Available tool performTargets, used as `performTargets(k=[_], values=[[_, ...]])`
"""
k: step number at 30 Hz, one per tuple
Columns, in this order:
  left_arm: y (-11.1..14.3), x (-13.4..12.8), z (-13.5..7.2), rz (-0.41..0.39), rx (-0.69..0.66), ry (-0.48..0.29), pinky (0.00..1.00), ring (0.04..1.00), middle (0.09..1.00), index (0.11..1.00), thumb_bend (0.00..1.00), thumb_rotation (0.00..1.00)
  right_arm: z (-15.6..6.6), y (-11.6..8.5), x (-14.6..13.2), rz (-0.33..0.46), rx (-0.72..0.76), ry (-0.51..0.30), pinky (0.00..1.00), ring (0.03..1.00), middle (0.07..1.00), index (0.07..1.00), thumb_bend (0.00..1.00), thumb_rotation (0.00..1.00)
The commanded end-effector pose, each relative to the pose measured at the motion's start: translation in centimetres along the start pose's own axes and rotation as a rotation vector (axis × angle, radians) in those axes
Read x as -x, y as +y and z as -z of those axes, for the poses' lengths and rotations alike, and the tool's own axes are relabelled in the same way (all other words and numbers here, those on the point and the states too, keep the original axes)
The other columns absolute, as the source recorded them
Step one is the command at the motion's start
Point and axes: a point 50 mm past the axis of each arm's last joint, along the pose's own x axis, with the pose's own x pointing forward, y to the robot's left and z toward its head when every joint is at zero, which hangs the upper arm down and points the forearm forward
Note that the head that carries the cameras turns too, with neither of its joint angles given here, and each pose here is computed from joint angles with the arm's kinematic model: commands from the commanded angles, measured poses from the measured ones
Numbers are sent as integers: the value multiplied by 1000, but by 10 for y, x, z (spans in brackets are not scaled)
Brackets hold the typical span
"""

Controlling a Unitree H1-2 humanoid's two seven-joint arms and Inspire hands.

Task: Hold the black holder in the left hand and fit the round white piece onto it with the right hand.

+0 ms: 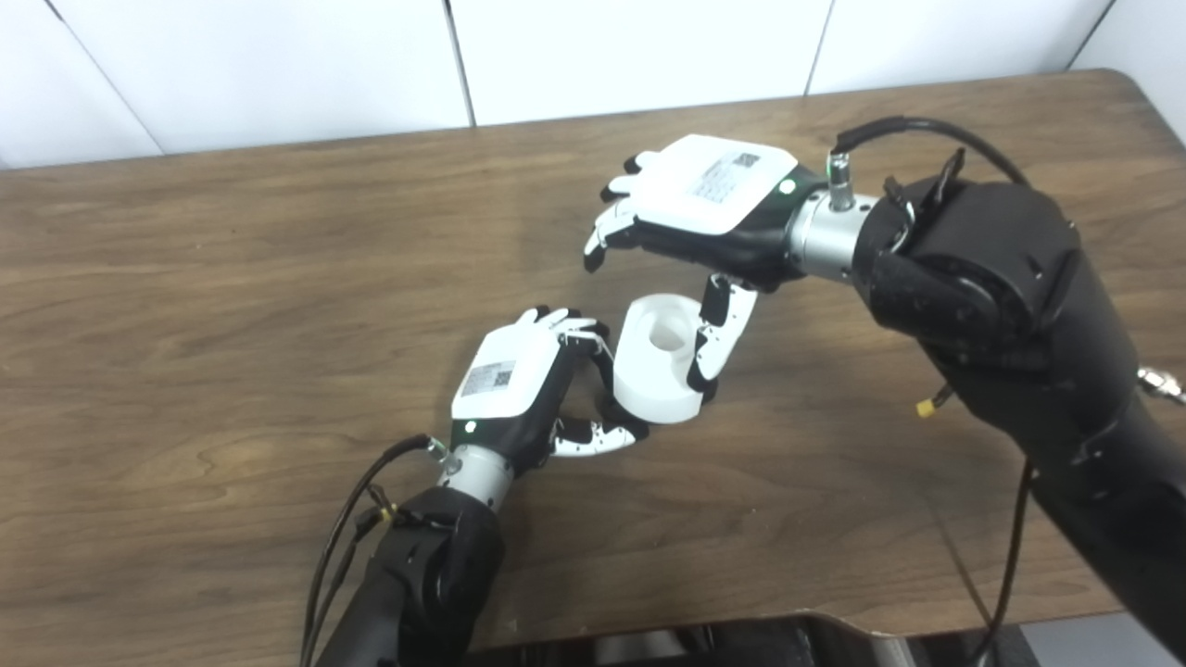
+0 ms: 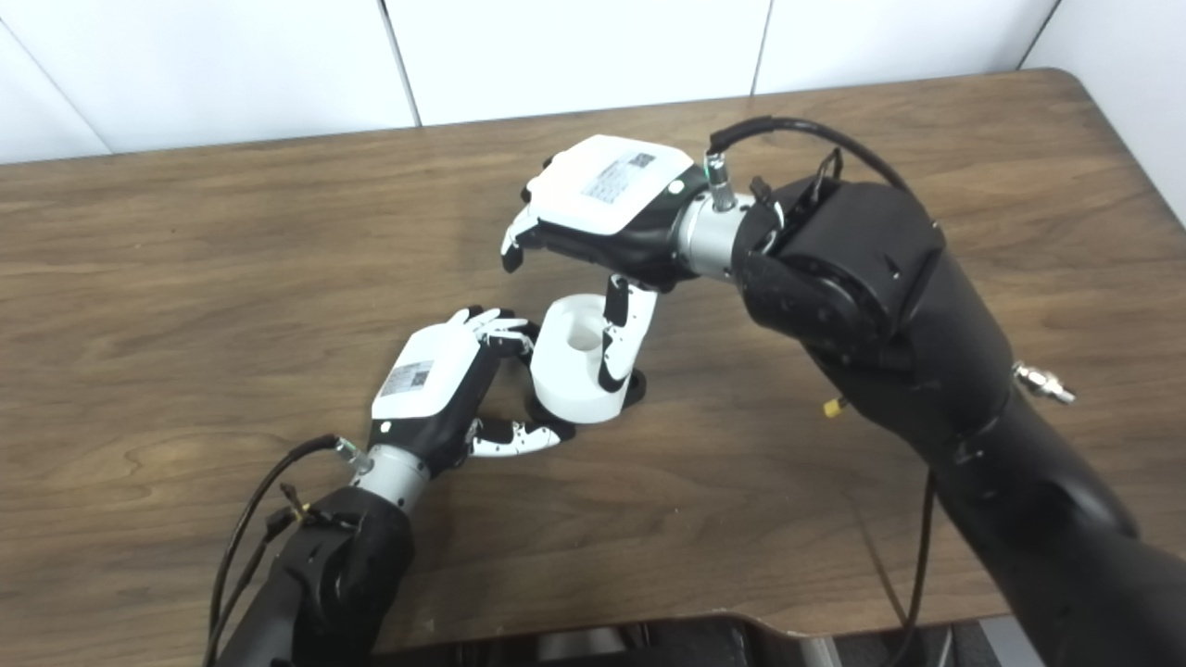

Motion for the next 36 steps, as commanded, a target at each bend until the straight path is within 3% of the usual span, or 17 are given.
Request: performTargets(k=[1, 11, 36], values=[[-18, -2, 0, 97, 0, 16, 968, 895, 804, 490, 512, 56, 2, -16, 7, -40, -10, 16, 1000, 958, 865, 798, 1000, 327], [-21, -3, 1, 90, 14, 21, 956, 896, 812, 490, 512, 56, 7, -32, 9, -70, -67, 3, 1000, 976, 879, 808, 1000, 308], [-23, 1, 9, 91, 14, 24, 981, 901, 807, 490, 512, 57, 31, -61, 19, -29, -110, 23, 1000, 961, 879, 818, 1000, 365]])
